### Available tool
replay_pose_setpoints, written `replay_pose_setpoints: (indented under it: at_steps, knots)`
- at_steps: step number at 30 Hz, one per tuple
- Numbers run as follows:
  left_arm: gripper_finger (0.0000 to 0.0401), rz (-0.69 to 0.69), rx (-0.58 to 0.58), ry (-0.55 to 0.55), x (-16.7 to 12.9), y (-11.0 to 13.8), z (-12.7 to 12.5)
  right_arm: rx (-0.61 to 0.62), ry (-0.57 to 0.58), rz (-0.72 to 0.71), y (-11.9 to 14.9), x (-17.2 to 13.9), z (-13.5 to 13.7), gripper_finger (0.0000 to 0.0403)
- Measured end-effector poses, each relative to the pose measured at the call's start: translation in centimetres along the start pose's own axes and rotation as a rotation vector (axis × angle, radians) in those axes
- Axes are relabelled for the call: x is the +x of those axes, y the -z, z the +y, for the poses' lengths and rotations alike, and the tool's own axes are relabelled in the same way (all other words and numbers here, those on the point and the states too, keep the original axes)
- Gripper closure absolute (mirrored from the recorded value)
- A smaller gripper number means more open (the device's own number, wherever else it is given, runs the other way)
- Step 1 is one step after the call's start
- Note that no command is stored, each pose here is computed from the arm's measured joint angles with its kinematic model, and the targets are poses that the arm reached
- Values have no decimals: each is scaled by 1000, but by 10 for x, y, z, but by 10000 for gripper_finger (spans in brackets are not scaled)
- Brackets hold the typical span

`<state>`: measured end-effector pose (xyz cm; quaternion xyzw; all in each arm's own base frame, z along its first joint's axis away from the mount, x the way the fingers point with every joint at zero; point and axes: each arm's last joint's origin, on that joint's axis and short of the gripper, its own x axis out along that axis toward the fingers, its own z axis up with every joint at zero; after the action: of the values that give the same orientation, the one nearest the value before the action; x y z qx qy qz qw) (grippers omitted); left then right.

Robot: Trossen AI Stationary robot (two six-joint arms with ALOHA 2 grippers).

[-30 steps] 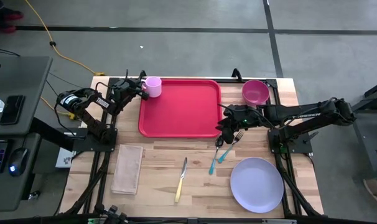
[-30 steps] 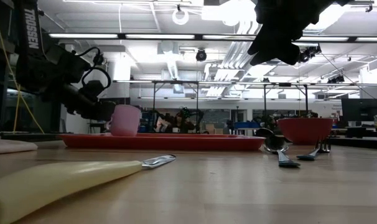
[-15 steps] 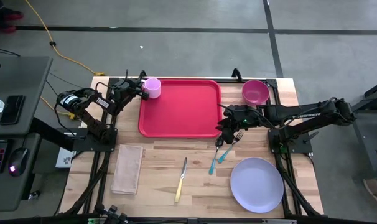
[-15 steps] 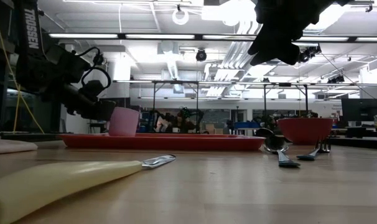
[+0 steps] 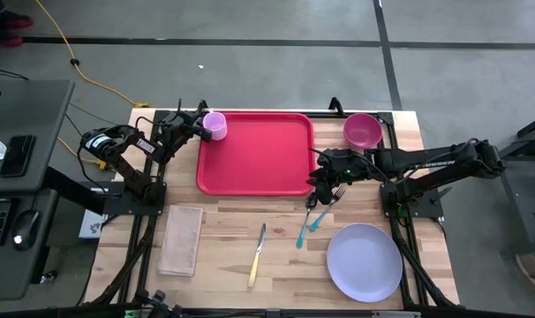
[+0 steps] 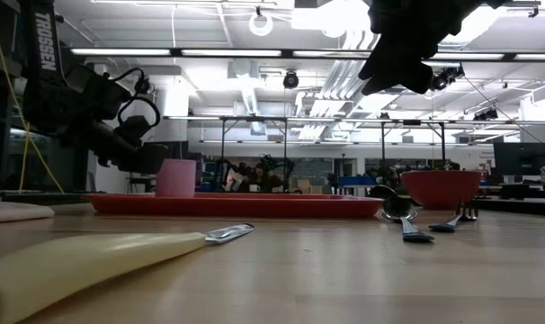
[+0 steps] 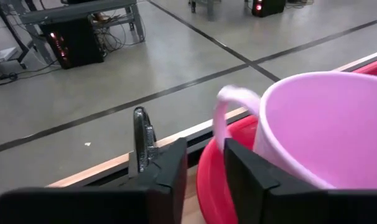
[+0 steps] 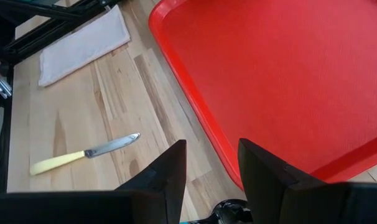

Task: Set up tray
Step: Put the white plate on the red serving tray

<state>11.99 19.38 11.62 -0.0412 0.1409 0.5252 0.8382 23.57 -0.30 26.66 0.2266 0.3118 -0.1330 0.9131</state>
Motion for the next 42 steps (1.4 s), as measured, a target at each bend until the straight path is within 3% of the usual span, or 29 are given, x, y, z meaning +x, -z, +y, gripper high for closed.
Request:
replay_pose_setpoints:
  at_steps: [11,27,38,42]
  knots:
    - [188,-23,-2,-51,-2,-5,2,0,0,0,0,0,0,279]
    - [176,-161,-13,-45,-43,-52,9,3,5,-1,0,0,0,279]
    - [173,-400,-24,352,-90,-86,5,1,37,-20,0,0,-1,279]
    - [172,-480,-19,448,-105,-94,-3,1,37,-20,0,0,-1,279]
